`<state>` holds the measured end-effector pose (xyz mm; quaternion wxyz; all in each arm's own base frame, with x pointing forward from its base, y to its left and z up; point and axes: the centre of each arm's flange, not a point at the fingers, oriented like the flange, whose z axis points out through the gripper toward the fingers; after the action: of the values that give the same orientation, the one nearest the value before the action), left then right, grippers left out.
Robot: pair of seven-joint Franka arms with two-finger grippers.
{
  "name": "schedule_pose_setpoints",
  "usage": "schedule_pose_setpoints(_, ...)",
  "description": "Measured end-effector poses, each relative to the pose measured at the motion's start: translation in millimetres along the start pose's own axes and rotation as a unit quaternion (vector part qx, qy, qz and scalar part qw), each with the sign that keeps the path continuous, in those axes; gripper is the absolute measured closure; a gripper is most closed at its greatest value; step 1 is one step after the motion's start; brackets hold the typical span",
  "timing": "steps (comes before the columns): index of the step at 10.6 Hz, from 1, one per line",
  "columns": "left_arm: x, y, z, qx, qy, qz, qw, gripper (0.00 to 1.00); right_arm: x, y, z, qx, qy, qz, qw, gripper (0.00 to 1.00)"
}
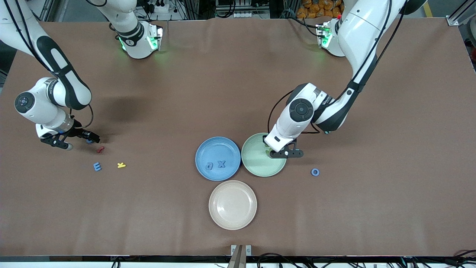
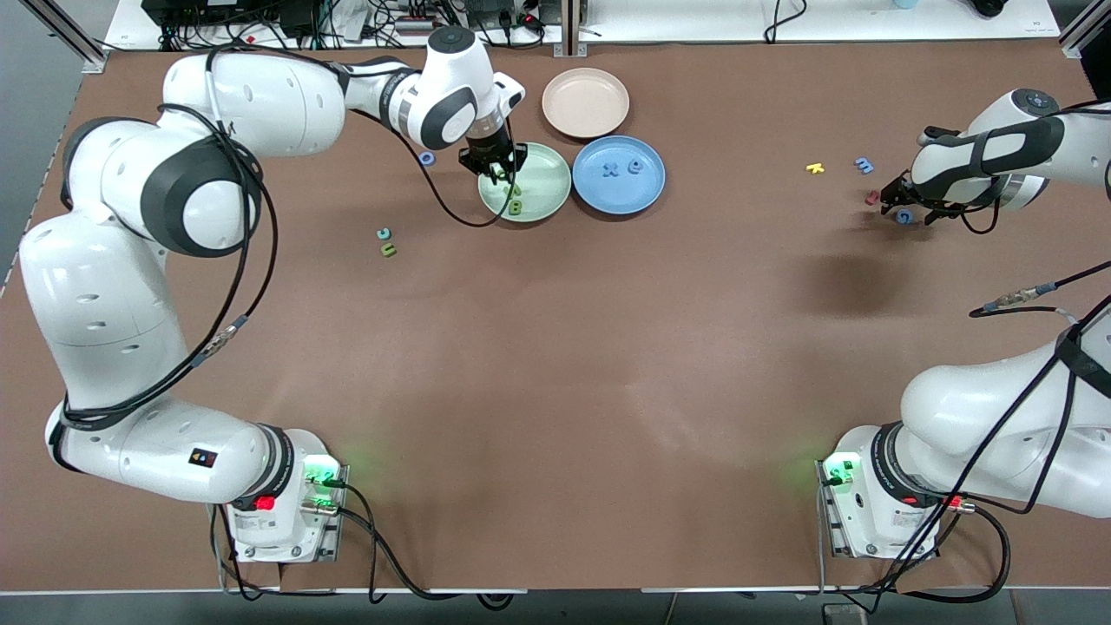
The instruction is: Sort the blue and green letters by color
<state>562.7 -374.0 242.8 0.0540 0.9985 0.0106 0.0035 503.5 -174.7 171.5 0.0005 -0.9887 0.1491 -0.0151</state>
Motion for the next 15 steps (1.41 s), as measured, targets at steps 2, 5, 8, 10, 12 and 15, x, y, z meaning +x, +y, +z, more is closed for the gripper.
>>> schedule_pose_setpoints(2, 18.6, -2.5, -22.3, -0.004, 0.019, -0.009, 1.000, 0.42, -3.5, 4.2, 2.5, 0.000, -0.002, -0.005, 1.000, 0.06)
schedule_pose_setpoints(5, 43.2, -43.6, -95.5, 0.032, 0.020, -0.022, 0.999, 0.02, -2.7, 11.0, 0.5, -0.002, 0.002, -0.017, 1.000, 0.46)
schedule_pose_setpoints(8, 51.9, -126.1, -138.1, 0.072, -0.011, 0.024, 0.997, 0.00, -1.7, 11.5, -1.5, -0.003, 0.008, -0.017, 1.000, 0.64)
schedule_pose_setpoints(10, 34.9, -162.3, -121.8, 0.085, -0.036, 0.033, 0.995, 0.00, -1.8, 11.5, -1.6, -0.003, 0.008, -0.017, 1.000, 0.65)
schedule_pose_setpoints(12, 8.0, -182.5, -95.8, 0.081, -0.025, 0.036, 0.996, 0.00, 5.8, 0.9, -9.3, -0.002, 0.020, -0.027, 0.999, 0.65)
schedule_pose_setpoints(15, -36.2, -220.2, -49.5, 0.066, -0.020, 0.012, 0.998, 0.03, 21.1, -53.4, -49.0, -0.011, 0.008, -0.066, 0.998, 0.65)
